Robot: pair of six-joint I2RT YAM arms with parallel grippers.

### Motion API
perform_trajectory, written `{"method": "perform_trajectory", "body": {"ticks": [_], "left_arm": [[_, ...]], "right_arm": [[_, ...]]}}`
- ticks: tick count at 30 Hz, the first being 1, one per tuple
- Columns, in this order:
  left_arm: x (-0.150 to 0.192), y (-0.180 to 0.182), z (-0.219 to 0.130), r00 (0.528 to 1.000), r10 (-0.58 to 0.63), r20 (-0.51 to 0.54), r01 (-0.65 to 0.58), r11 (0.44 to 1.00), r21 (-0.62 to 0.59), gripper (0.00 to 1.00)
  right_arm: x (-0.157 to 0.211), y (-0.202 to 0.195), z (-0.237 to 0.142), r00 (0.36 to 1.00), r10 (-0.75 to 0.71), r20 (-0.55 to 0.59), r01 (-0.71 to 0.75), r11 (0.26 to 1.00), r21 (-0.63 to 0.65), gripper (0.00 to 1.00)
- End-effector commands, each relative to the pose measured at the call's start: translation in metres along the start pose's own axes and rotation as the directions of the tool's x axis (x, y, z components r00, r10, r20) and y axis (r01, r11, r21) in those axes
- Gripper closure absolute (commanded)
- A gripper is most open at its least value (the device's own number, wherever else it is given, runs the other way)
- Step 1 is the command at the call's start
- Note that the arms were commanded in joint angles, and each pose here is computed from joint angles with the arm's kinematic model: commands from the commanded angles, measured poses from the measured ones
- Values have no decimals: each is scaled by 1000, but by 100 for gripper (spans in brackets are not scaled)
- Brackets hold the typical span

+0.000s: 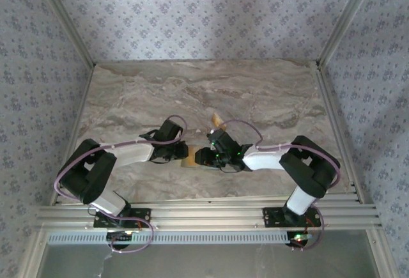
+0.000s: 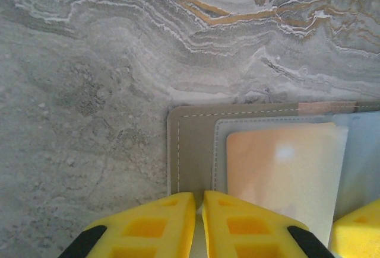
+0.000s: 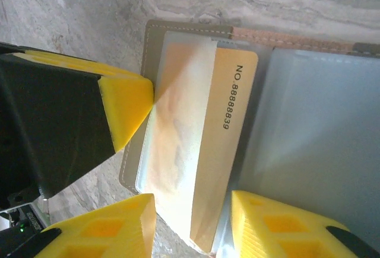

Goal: Put the credit cards into the card holder
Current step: Insert the credit card into the card slot.

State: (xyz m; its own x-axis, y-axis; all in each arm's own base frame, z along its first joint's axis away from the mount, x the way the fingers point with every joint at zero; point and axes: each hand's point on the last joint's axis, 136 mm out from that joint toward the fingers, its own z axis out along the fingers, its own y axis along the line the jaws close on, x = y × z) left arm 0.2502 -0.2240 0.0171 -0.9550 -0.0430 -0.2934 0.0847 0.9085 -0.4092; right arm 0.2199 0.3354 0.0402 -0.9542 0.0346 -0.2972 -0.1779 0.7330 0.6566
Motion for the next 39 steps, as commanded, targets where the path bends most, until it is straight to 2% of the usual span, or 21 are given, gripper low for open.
{"method": "perform_trajectory", "body": {"ticks": [1, 6, 11, 17, 20, 27, 34, 39], "left_arm": [[52, 47, 8, 985, -43, -168, 13, 985, -173, 83], [51, 43, 8, 984, -41, -171, 13, 987, -157, 81], [54, 44, 11, 983, -43, -179, 15, 988, -155, 81], [56, 42, 15, 981, -51, -189, 25, 990, -137, 81], [56, 41, 14, 981, -50, -188, 25, 991, -135, 81], [55, 45, 12, 982, -58, -177, 33, 989, -144, 81], [57, 48, 15, 981, -66, -183, 40, 989, -142, 81], [57, 47, 14, 981, -66, -184, 42, 990, -132, 81]], "right_arm": [[5, -12, -5, 999, -18, -33, 20, 997, 73, 59], [4, -9, 2, 998, -30, -57, 33, 998, 58, 64], [6, -4, 9, 997, -36, -75, 39, 998, 43, 65], [8, 13, 12, 987, -119, -105, 122, 992, 24, 66], [9, 15, 10, 979, -153, -134, 161, 986, 46, 65], [2, -6, -10, 980, -159, -119, 177, 971, 160, 58], [-4, -14, -24, 981, -165, -101, 182, 963, 197, 52], [-9, -14, -28, 978, -186, -98, 203, 954, 222, 53]]}}
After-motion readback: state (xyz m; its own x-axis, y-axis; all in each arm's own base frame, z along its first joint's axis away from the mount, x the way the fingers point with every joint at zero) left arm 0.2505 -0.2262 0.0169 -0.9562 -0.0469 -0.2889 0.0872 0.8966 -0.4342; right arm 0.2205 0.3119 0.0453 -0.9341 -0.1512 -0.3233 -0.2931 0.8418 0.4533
